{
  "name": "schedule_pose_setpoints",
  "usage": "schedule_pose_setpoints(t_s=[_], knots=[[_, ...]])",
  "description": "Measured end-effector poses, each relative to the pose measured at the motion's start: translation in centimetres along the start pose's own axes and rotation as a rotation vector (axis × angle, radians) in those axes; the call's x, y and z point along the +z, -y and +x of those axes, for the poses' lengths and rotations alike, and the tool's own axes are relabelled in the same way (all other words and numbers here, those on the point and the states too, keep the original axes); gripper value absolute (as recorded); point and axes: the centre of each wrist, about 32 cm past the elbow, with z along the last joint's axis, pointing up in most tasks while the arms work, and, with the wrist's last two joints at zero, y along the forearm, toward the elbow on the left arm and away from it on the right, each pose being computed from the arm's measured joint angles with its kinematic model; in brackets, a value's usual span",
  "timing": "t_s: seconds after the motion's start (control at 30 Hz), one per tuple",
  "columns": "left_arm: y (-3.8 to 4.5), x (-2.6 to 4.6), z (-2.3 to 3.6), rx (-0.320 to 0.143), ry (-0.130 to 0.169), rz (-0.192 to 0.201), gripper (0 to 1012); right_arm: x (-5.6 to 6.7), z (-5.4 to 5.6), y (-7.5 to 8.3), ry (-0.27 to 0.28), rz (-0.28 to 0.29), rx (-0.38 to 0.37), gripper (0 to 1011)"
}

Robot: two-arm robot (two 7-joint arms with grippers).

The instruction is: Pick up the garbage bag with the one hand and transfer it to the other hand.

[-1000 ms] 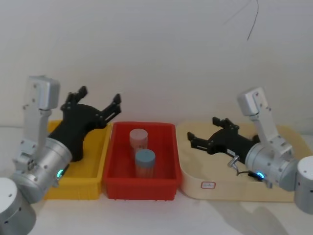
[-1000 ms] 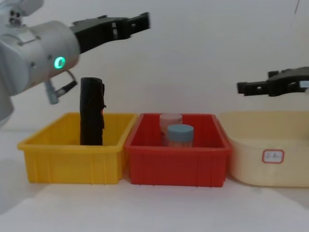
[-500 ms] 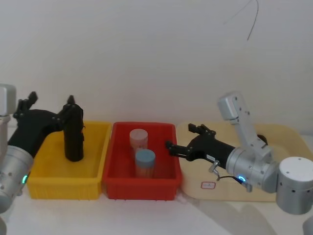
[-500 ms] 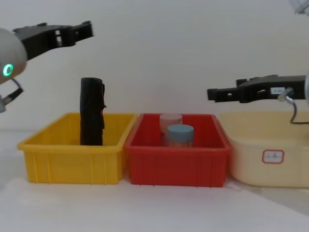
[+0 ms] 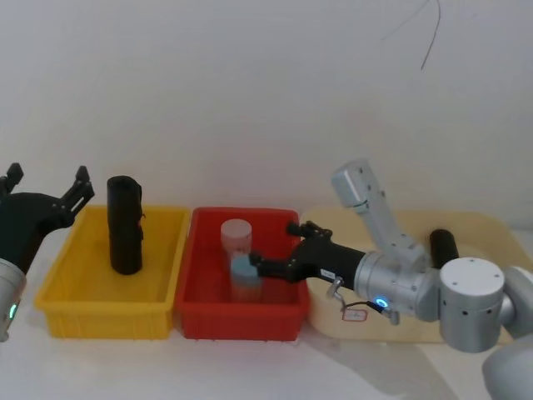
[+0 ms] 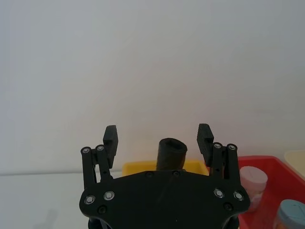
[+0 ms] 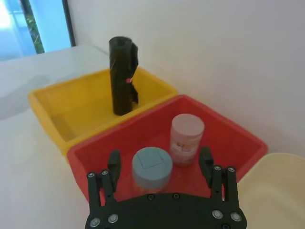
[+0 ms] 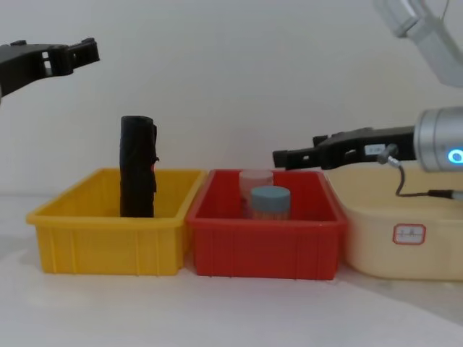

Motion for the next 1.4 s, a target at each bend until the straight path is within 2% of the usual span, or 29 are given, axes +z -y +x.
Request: schedule_pose_setpoints(t_s=[0.3, 0.7, 1.4], knots=[[-0.25, -0.01, 0.36, 0.022, 0.005, 0.003, 1001, -0.6, 0.2, -1.6, 0.0, -0.045, 0.031, 1000], [-0.39, -0.03, 0.56, 0.035, 0.008, 0.005, 1001, -1.1, 0.3, -3.1, 0.009, -0.09, 0.055, 1000], [-0.45, -0.01, 0.66, 0.041, 0.01, 0.005, 1001, -1.0, 0.6, -4.7, 0.027, -0.119, 0.052, 1000]])
